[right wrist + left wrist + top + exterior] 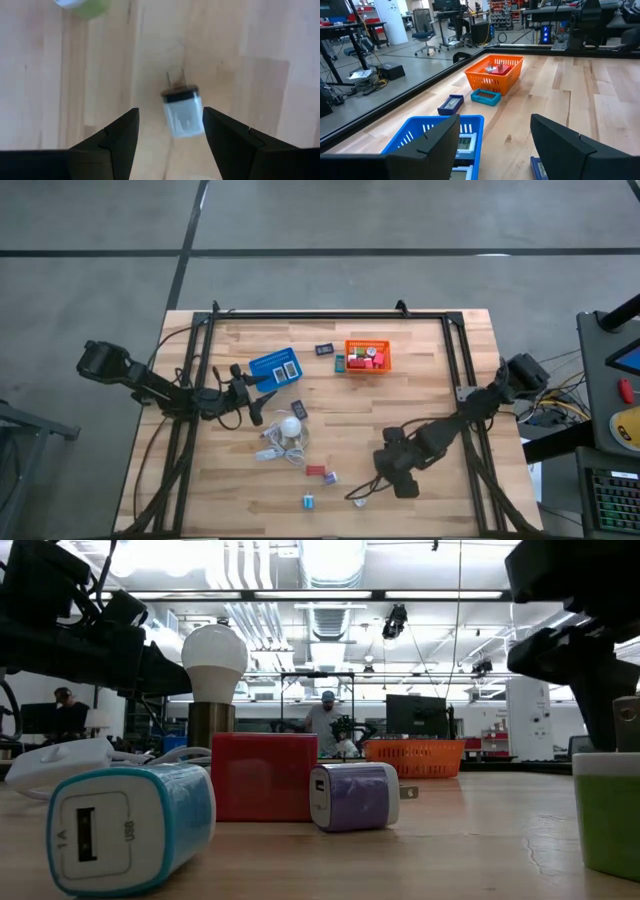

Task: Pick & Place Office items
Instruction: Put the white charger adapter into the orange bin

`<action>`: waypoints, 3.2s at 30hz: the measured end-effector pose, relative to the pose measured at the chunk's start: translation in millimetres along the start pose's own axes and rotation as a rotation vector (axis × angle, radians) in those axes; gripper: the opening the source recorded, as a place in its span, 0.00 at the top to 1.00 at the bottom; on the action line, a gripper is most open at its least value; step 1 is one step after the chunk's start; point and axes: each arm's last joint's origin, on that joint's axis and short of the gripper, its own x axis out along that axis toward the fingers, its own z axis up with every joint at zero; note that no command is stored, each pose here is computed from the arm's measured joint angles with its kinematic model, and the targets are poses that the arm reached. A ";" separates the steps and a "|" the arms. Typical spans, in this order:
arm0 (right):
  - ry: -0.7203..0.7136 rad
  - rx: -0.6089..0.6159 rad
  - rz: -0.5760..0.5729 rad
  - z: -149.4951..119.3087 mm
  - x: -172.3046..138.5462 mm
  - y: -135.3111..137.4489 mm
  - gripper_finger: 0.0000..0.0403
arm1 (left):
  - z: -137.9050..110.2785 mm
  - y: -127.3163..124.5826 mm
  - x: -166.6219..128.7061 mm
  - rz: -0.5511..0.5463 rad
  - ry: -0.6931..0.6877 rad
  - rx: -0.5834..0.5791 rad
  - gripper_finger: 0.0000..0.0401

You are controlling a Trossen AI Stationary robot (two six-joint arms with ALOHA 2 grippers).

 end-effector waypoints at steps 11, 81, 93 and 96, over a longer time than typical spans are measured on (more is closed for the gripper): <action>0.049 -0.029 -0.021 4.9 13.7 6.7 0.47 | 0.0 0.0 0.0 -0.001 0.001 -0.007 0.38; -0.931 -0.429 0.036 18.5 44.6 -58.1 0.69 | -1.5 -0.3 0.4 -0.003 0.011 -0.010 0.38; -1.101 -0.413 0.104 0.9 36.3 -130.2 0.69 | -1.5 -0.3 0.4 -0.003 0.011 -0.010 0.38; -1.126 -0.404 0.093 -2.6 33.8 -142.0 0.69 | -1.5 -0.3 0.4 -0.003 0.011 -0.010 0.38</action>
